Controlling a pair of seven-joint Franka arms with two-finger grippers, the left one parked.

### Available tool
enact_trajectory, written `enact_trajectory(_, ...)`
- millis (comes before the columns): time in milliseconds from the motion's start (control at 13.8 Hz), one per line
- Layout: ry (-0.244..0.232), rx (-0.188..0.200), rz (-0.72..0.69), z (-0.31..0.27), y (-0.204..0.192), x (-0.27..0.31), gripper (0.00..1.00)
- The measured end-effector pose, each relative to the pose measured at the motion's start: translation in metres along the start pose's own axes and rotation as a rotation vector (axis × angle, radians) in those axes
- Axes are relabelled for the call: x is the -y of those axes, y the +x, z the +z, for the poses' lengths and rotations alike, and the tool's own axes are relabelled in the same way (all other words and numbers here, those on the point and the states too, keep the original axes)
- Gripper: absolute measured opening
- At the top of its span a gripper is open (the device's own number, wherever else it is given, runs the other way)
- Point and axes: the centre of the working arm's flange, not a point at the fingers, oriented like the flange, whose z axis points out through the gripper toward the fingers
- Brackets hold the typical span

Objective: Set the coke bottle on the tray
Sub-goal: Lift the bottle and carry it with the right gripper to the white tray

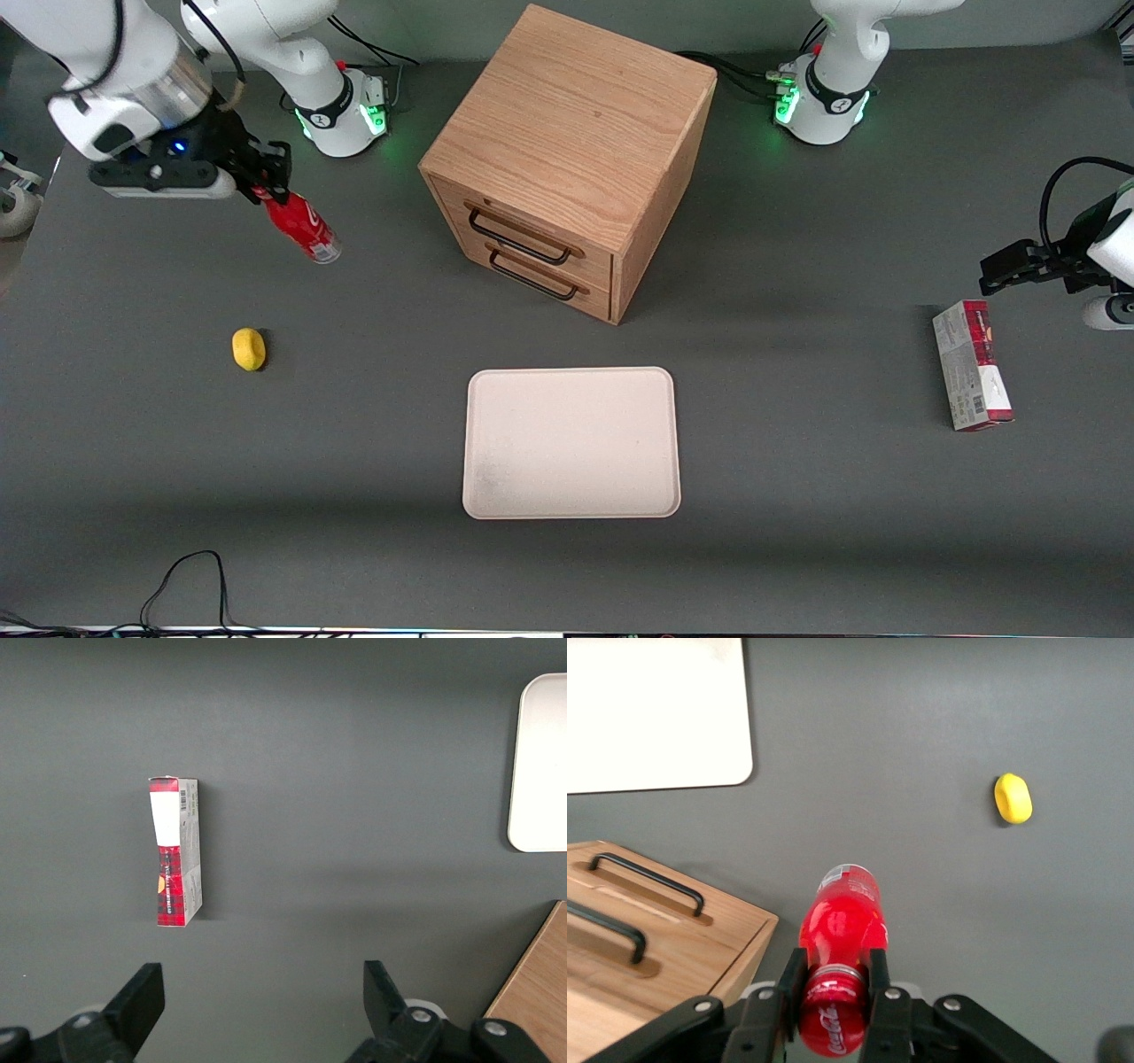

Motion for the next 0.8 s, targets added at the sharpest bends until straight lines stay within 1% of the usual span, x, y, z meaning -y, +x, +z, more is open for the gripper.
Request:
enact_trajectory(145,0.01,-0.016,0.001,-0.015,0.006,0.003,0.32)
enact_trajectory(291,0.012,-0.031,-0.03,-0.021,0.023,0.012,0.32)
enact_trajectory(363,0.009,-0.033,-0.059,-0.023,0.037,0.019,0.32)
enact_trajectory(436,0.002,-0.027,-0.08,-0.024,0.053,0.027,0.32)
enact_trajectory(581,-0.015,-0.007,-0.103,-0.018,0.094,0.053,0.32)
enact_trajectory(726,-0.017,-0.01,-0.131,0.001,0.133,0.087,0.32)
enact_trajectory(799,-0.013,-0.01,-0.147,0.014,0.145,0.103,0.32)
